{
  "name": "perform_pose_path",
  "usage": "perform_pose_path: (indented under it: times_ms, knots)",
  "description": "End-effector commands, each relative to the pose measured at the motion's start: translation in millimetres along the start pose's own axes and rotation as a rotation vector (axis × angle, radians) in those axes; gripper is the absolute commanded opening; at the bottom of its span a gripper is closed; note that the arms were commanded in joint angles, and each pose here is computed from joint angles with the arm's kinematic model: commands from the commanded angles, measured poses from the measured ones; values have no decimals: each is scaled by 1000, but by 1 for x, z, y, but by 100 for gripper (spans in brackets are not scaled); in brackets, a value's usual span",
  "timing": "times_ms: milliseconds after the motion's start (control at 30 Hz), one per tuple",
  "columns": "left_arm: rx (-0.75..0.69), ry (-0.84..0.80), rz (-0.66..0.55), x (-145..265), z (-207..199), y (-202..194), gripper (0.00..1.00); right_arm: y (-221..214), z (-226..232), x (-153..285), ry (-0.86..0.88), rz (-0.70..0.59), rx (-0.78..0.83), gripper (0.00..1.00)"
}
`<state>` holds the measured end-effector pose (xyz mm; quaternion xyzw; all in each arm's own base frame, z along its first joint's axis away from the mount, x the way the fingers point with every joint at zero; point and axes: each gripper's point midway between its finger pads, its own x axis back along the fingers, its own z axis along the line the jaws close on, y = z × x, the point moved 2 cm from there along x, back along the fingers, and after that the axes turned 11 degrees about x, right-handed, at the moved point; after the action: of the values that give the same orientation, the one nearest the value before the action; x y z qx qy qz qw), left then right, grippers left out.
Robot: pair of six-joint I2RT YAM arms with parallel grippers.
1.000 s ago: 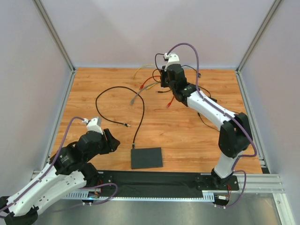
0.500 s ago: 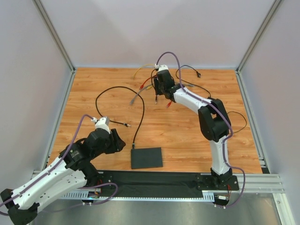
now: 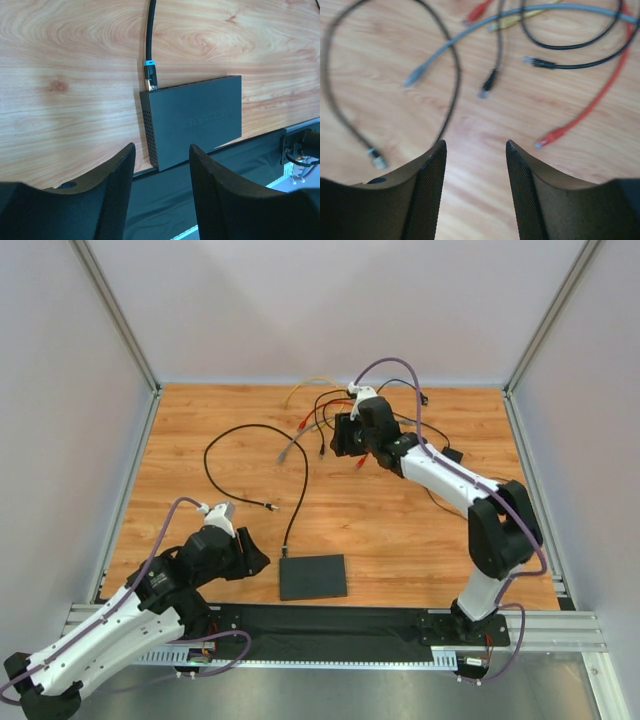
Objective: Pull the plug from the switch port
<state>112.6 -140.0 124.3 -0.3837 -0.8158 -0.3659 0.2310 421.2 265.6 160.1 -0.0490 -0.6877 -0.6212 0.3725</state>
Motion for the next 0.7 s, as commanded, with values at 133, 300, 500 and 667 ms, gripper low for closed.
perform_pose_path:
  times_ms: [133,300,500,667]
  knots:
    - [33,-54,15,-10,-8,-5,51,-37,131,59,719,17,-211,49]
    - [47,-79,65,-21,-12,-15,35,-85,177,63,858,106,-159,47]
    - [81,-118,122,-32,-17,-27,27,-126,196,62,964,186,-206,41]
    - [95,-127,153,-40,-17,-34,20,-140,199,64,963,216,-207,41]
